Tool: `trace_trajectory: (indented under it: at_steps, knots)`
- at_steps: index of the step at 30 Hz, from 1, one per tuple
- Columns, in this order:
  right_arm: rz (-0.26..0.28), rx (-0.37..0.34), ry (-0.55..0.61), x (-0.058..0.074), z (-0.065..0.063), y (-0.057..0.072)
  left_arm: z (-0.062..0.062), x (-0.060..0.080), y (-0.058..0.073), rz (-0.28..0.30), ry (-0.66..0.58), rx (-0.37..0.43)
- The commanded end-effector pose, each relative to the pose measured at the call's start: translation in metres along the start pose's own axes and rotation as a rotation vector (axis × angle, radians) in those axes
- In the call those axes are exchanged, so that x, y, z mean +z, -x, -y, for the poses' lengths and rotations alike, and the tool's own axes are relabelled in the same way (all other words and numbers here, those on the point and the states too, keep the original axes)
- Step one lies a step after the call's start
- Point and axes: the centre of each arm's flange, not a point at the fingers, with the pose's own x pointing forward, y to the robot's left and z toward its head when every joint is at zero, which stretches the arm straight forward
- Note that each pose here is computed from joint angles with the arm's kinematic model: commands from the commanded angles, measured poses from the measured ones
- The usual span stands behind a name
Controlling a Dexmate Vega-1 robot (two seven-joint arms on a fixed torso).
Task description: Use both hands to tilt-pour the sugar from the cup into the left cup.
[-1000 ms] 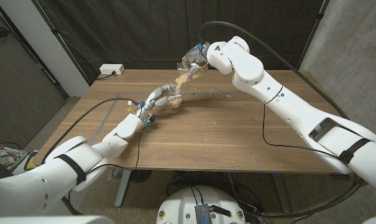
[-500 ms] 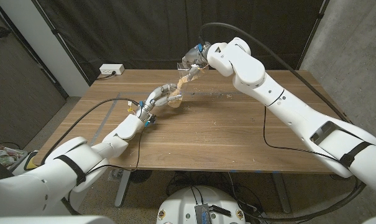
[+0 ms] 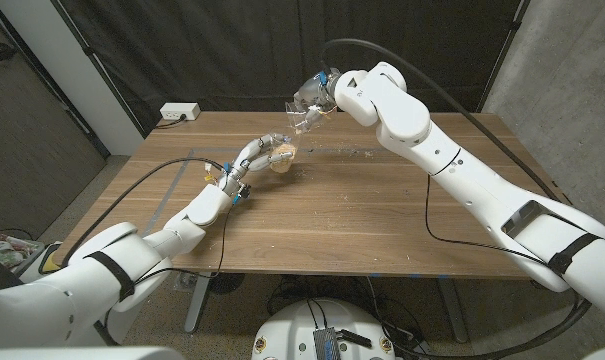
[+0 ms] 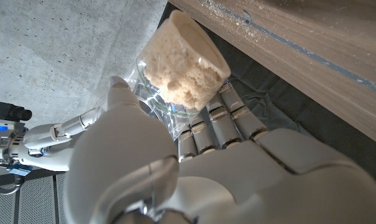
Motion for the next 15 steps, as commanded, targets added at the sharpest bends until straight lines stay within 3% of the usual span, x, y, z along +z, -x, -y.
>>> trace_trajectory:
  at_steps: [1,15]
  knots:
    - [-0.014,-0.009,0.033,0.0030,-0.0031,0.0069,0.0015,0.0046,-0.0011,0.020,-0.007,0.002]
    - [-0.040,-0.006,0.158,0.0128,-0.0034,0.0107,0.0045,0.0053,-0.0020,0.026,-0.001,0.005]
